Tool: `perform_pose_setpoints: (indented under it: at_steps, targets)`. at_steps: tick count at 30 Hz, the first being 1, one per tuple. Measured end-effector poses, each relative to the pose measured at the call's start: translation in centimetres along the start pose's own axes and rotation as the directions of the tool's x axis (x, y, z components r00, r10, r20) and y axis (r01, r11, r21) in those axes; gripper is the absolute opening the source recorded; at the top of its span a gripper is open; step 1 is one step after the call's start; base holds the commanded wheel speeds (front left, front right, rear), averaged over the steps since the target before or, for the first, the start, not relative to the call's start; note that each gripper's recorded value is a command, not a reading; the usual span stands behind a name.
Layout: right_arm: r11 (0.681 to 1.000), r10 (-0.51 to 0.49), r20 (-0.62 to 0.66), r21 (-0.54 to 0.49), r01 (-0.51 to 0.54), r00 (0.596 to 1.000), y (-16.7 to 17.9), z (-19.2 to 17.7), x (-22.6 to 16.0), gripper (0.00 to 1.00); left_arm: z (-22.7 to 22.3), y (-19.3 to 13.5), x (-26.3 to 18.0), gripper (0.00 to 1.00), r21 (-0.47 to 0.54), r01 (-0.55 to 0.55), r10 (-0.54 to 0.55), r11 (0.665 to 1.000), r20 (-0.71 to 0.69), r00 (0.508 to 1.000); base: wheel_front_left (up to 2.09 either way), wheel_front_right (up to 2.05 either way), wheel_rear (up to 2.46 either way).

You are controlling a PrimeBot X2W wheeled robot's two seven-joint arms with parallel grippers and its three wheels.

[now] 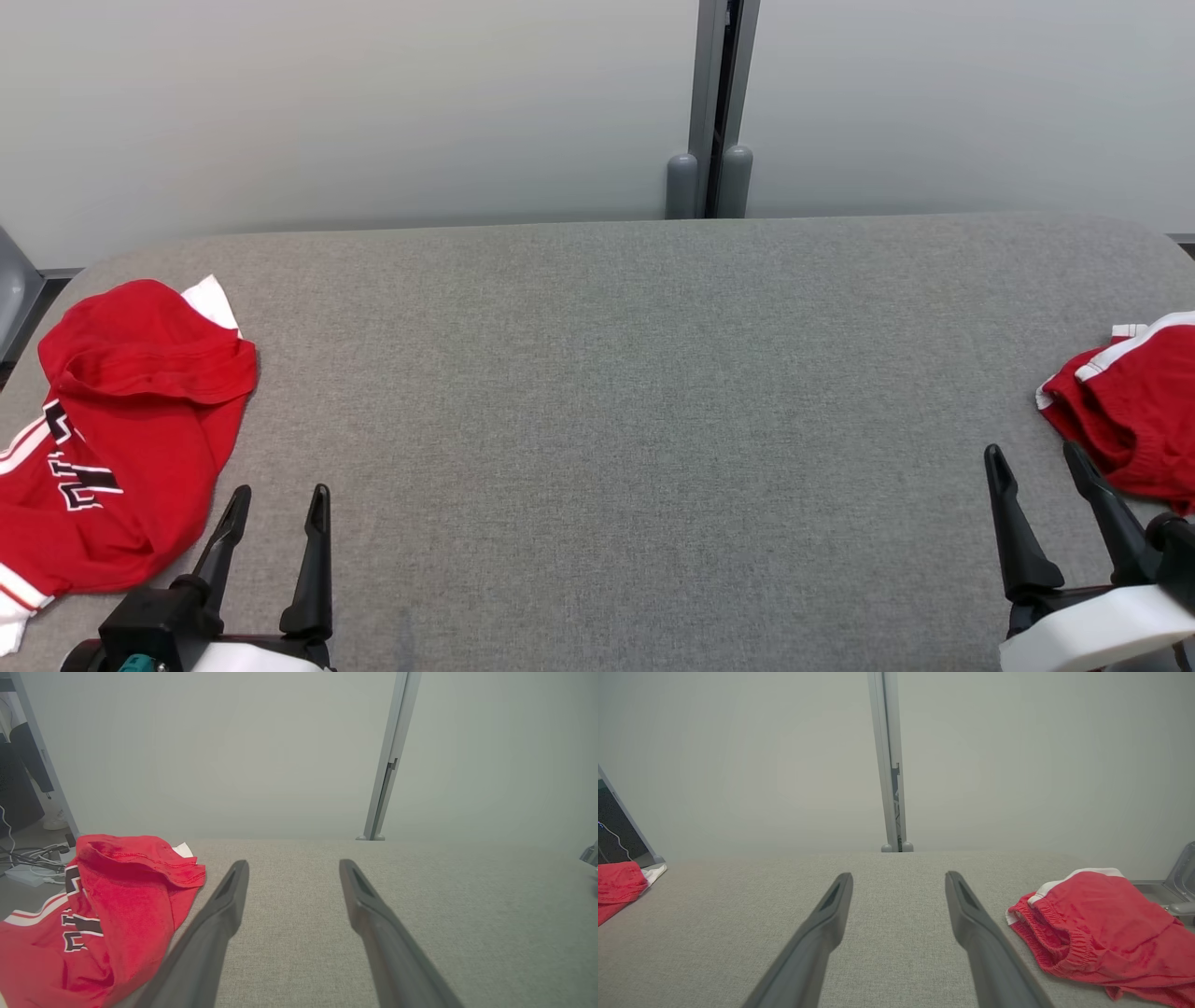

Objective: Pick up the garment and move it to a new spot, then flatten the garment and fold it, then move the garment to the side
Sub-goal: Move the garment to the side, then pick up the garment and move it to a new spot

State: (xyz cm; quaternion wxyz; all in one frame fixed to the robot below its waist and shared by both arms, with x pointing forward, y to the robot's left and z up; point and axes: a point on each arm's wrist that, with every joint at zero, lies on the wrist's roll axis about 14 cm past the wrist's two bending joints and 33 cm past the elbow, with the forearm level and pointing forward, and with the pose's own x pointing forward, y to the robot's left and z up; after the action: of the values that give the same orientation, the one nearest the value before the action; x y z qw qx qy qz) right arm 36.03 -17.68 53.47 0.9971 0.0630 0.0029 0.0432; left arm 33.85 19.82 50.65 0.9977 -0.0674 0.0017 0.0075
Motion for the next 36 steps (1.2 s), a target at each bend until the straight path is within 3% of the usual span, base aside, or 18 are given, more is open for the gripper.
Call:
perform_pose_setpoints:
  at_steps: [26,36]
  targets:
    - [1.000,0.017,-0.006,0.024,-0.017,1.000,0.5,-0.4,0.1,1.00,0.3,0.6,-0.4,1.00,0.010,-0.010,0.010,1.000,-0.004,1.000,0.00,0.00,0.00]
    - [0.990,0.141,-0.021,0.023,-0.140,0.990,4.5,-0.9,2.0,1.00,1.8,3.6,-1.4,1.00,-0.002,-0.111,0.111,0.994,0.060,0.992,0.00,0.00,0.00]
